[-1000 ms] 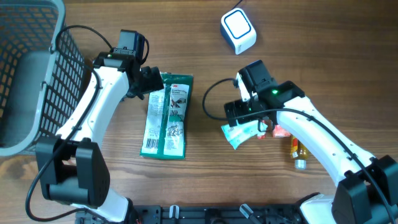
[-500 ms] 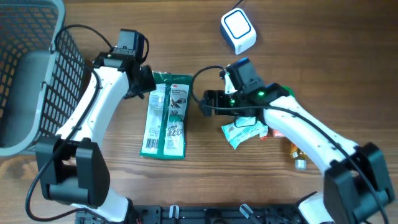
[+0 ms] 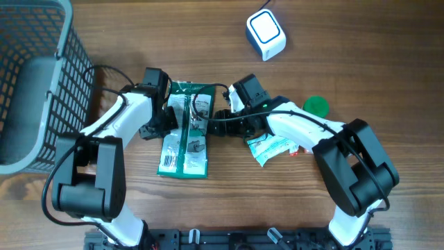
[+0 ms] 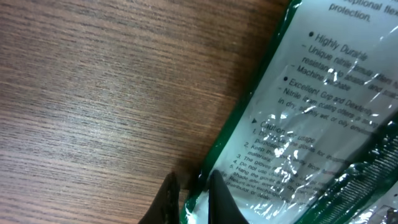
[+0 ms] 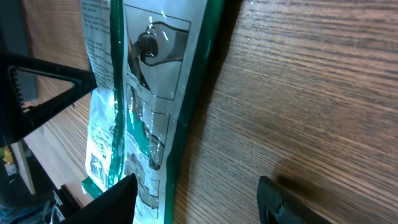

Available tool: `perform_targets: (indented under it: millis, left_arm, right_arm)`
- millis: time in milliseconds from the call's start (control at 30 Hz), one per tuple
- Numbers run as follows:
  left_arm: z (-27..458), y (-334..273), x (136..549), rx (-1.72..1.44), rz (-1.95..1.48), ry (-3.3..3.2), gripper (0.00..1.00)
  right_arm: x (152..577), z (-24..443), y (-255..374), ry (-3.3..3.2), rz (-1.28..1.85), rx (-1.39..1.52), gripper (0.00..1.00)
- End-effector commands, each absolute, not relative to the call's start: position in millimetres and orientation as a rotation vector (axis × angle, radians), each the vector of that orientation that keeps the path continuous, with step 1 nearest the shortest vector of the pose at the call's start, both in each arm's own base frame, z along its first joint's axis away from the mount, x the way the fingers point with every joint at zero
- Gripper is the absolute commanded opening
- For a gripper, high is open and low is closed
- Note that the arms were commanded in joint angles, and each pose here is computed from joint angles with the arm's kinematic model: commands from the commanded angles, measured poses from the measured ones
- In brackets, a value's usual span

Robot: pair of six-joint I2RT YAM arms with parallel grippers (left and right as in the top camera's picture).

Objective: Scan the item barcode
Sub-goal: 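Move the right gripper left onto the green gloves pack, then grasp the gloves pack edge with the right gripper and lift it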

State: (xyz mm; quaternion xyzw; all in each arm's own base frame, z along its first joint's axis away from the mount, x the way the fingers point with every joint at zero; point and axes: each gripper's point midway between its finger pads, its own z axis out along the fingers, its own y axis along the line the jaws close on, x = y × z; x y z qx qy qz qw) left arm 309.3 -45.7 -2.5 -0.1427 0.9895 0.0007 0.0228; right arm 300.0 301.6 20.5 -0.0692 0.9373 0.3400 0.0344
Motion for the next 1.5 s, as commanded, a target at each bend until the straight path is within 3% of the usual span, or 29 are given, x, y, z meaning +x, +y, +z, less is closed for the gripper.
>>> perform_targets:
  millis: [0,333,700,833,933,1033,1167,1333,1400,1467]
  left_arm:
    - [-27,-52,277,-0.464,-0.056,3.177,0.04]
    - [-28,-63,274,-0.457,-0.138,3.195,0.05]
    - [-25,-83,264,-0.43,-0.261,3.238,0.05]
    - [-26,-93,262,-0.353,-0.233,3.244,0.05]
    - [-27,-90,262,-0.336,-0.179,3.238,0.05]
    - [-28,-82,267,-0.336,-0.112,3.218,0.04]
    - [-19,-79,281,-0.324,-0.132,3.176,0.04]
    - [18,-62,321,-0.379,-0.131,3.034,0.08]
    - [34,-53,336,-0.419,-0.147,2.97,0.13]
    - [41,-34,347,-0.477,-0.114,2.913,0.29]
  right_arm:
    - [294,17,305,2.896,1.075,-0.227,0.62]
    - [273,4,318,2.949,1.049,-0.109,0.62]
    - [259,-16,341,2.844,1.138,-0.035,0.5]
    - [265,-16,346,2.802,1.157,-0.06,0.3]
    - [265,-16,346,2.799,1.151,-0.085,0.24]
    - [264,-17,346,2.8,1.148,-0.089,0.1]
    - [264,-17,346,2.8,1.148,-0.089,0.04]
    - [263,-18,345,2.809,1.144,-0.086,0.04]
    - [262,-19,344,2.819,1.143,-0.085,0.04]
    - [261,-19,344,2.821,1.14,-0.084,0.04]
